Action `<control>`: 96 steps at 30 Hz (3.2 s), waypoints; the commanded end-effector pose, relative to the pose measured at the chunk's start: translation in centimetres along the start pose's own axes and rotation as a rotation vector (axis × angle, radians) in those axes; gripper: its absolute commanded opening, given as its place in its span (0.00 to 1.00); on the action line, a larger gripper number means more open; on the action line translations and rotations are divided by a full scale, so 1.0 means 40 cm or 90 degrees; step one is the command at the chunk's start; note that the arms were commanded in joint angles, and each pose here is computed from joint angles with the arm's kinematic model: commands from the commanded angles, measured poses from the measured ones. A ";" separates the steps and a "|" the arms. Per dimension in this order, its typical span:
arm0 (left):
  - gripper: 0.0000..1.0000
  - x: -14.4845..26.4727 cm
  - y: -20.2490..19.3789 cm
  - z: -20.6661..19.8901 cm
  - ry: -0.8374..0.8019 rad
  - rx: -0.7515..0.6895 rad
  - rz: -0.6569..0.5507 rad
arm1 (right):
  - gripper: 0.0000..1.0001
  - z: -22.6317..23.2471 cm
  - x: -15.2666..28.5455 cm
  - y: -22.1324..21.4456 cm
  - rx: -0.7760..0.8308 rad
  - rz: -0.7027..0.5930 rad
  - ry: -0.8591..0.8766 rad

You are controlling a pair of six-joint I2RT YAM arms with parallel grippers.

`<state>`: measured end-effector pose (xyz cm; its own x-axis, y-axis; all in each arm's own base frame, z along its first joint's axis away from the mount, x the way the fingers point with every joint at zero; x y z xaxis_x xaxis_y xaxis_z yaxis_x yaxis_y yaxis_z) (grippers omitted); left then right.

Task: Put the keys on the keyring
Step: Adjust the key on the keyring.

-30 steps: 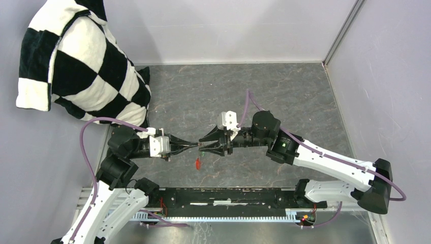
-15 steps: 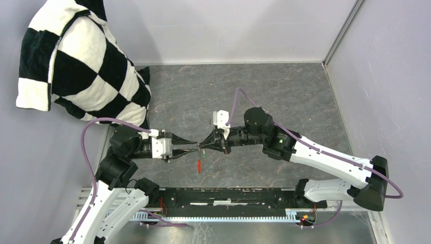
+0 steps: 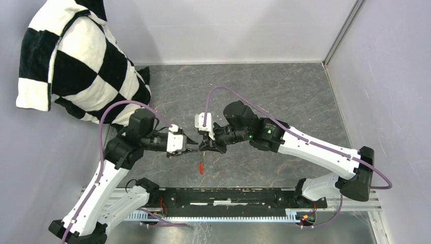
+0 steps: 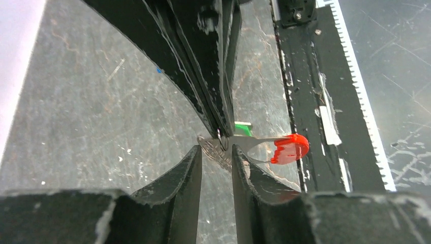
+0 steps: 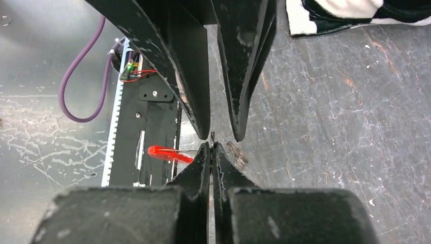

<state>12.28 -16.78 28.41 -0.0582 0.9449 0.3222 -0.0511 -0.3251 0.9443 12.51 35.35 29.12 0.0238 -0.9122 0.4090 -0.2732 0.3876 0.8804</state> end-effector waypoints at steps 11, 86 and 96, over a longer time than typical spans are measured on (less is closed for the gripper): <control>0.26 0.015 0.029 0.003 -0.011 -0.059 0.013 | 0.00 -0.015 -0.005 0.070 0.041 0.009 0.025; 0.02 0.041 0.209 -0.026 0.018 -0.045 -0.236 | 0.13 -0.001 0.119 0.080 -0.151 -0.293 -0.040; 0.02 0.038 0.198 -0.039 -0.002 -0.046 -0.224 | 0.63 -0.063 0.209 0.167 0.012 -0.252 -0.125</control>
<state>10.90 -17.96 35.39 -0.0604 0.9981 -0.0089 -0.1036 0.0026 0.9946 12.98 31.77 34.23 -0.0288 -0.9978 0.0591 -0.1101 0.0620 0.9920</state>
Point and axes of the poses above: each gripper's point midway between its finger pads, its own x axis back along the fingers, its own z axis along the line the jaws close on, y = z × x, the point moved 4 cm from there along x, back along the fingers, and after that the axes turned 14 degrees about x, right-handed, at the moved point
